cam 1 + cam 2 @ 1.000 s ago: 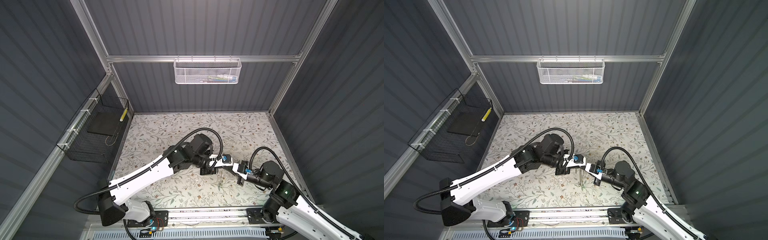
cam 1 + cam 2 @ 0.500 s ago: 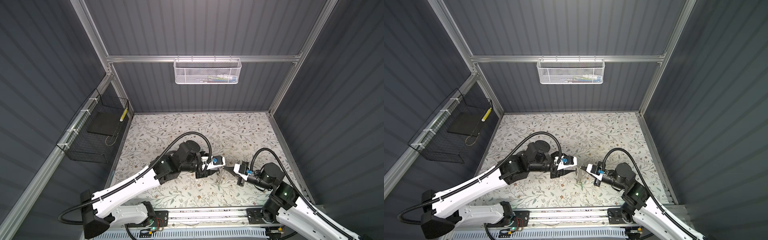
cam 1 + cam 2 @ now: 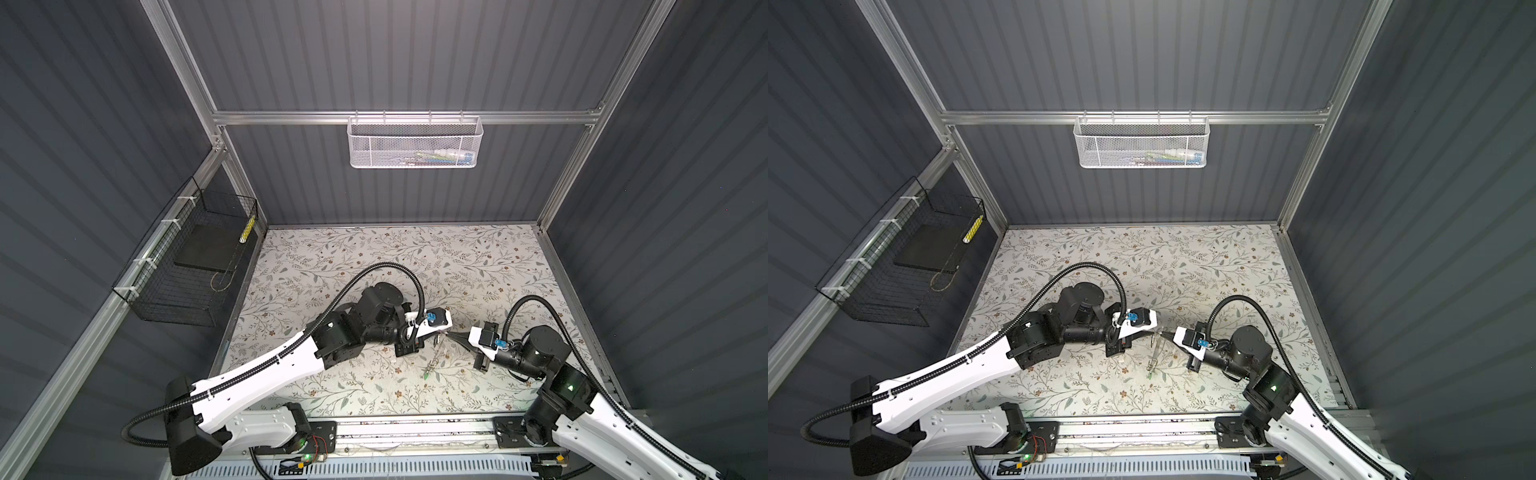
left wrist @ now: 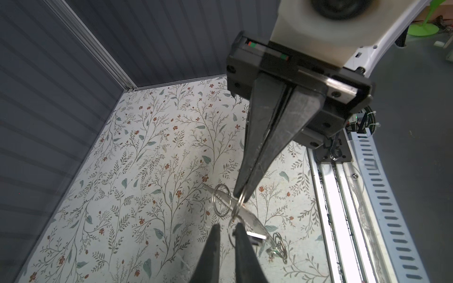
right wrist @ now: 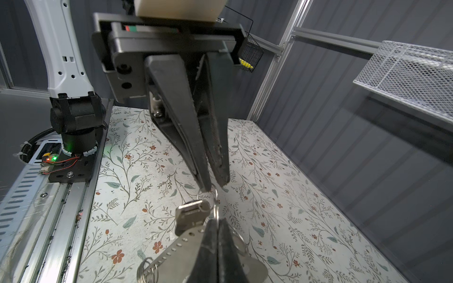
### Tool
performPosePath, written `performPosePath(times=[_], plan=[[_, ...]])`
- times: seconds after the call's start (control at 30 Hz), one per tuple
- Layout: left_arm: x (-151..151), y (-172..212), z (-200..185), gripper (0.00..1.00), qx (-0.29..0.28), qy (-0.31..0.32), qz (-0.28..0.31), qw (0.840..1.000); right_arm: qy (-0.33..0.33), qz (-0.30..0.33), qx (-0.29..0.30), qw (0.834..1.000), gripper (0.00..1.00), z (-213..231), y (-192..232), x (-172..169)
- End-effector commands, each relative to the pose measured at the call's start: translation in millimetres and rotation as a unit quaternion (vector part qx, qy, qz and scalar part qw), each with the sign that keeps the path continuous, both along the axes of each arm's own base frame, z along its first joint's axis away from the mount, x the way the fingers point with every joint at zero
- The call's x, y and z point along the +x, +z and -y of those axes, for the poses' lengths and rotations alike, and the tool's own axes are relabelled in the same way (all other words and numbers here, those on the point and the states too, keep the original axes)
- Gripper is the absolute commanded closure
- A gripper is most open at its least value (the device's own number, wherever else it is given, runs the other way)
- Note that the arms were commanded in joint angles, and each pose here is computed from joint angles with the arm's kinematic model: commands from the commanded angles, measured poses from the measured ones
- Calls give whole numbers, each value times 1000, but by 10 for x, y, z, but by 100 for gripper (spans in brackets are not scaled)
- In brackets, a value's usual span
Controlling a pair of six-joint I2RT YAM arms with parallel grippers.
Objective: Put the keys on the keyring
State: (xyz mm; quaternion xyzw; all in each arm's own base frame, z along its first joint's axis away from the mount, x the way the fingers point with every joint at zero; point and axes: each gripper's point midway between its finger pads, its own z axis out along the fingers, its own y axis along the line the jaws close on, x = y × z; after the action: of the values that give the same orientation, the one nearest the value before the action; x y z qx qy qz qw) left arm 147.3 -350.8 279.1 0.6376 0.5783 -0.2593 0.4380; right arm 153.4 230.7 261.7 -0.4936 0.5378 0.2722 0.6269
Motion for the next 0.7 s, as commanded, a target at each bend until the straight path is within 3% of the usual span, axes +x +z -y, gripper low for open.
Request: performPosePath(times=[0.0,0.2,0.5,0.67], plan=[[33,-42,-17,90,7,6,-13,1000,6,18,18,1000,100,12,116,-33],[45,-133,6,100,21,-7,-31,999,9,26,26,999,100,19,168,-61],[-4,-275,92,100,43,-44,-60,996,17,34,38,999,100,12,206,-85],[69,-245,73,100,41,-31,-48,998,10,29,34,999,100,9,154,-54]])
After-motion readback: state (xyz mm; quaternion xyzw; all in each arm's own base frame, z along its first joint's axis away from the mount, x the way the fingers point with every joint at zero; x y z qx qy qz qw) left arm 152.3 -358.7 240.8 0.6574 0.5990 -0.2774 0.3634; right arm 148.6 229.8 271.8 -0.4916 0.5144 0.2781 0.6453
